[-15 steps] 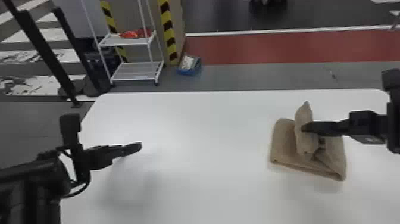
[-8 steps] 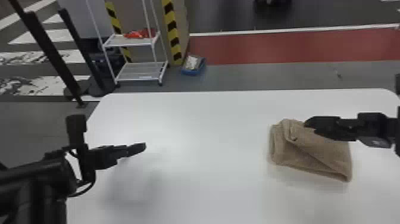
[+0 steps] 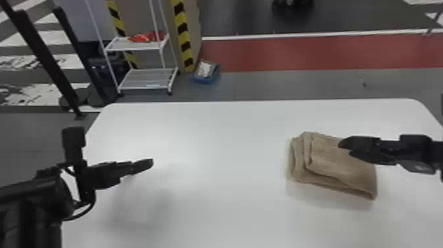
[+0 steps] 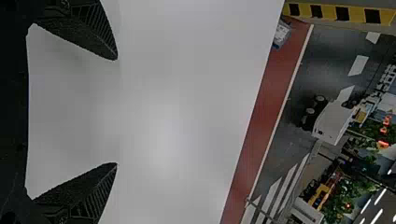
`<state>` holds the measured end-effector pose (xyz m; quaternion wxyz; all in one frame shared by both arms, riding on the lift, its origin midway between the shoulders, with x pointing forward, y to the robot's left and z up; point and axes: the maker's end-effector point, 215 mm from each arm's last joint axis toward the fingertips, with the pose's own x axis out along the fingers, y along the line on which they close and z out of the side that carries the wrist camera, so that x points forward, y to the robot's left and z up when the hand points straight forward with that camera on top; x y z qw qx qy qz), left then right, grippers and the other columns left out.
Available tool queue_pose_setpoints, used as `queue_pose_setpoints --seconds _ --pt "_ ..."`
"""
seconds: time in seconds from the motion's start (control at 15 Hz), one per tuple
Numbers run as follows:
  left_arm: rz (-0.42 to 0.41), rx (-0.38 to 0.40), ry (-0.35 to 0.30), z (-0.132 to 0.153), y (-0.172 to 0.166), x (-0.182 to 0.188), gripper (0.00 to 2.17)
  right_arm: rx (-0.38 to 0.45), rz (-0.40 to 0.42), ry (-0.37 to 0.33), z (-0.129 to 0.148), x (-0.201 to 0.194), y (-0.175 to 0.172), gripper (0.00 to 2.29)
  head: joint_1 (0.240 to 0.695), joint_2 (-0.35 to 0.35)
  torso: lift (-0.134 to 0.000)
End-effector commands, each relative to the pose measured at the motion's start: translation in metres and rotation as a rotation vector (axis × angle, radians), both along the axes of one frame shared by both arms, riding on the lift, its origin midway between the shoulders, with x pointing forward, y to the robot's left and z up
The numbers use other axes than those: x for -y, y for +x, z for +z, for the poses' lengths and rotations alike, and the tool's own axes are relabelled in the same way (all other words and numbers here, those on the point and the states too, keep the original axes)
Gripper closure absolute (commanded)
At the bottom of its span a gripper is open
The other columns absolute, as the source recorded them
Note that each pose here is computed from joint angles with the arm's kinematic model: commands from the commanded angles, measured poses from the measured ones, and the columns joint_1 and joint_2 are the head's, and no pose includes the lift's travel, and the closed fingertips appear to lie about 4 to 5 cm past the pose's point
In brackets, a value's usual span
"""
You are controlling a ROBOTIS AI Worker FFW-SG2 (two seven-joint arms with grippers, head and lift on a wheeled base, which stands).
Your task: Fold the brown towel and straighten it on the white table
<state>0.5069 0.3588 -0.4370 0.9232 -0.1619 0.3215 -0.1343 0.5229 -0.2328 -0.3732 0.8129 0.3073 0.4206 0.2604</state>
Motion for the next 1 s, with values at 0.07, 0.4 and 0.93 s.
queue_pose_setpoints --seconds 0.07,0.4,0.93 --pt "0.0 0.001 0.002 0.0 0.0 0.0 0.07 -0.057 0.099 -0.077 -0.026 -0.04 -0.013 2.05 0.695 0.138 -0.124" --pt "-0.002 -0.002 0.0 -0.001 -0.001 0.0 0.07 -0.106 0.183 -0.139 -0.047 -0.08 -0.019 2.05 0.695 0.2 -0.124" --pt "-0.006 -0.001 0.0 0.0 0.0 0.001 0.07 -0.124 0.243 -0.055 -0.047 -0.103 -0.033 2.05 0.695 0.237 -0.124"
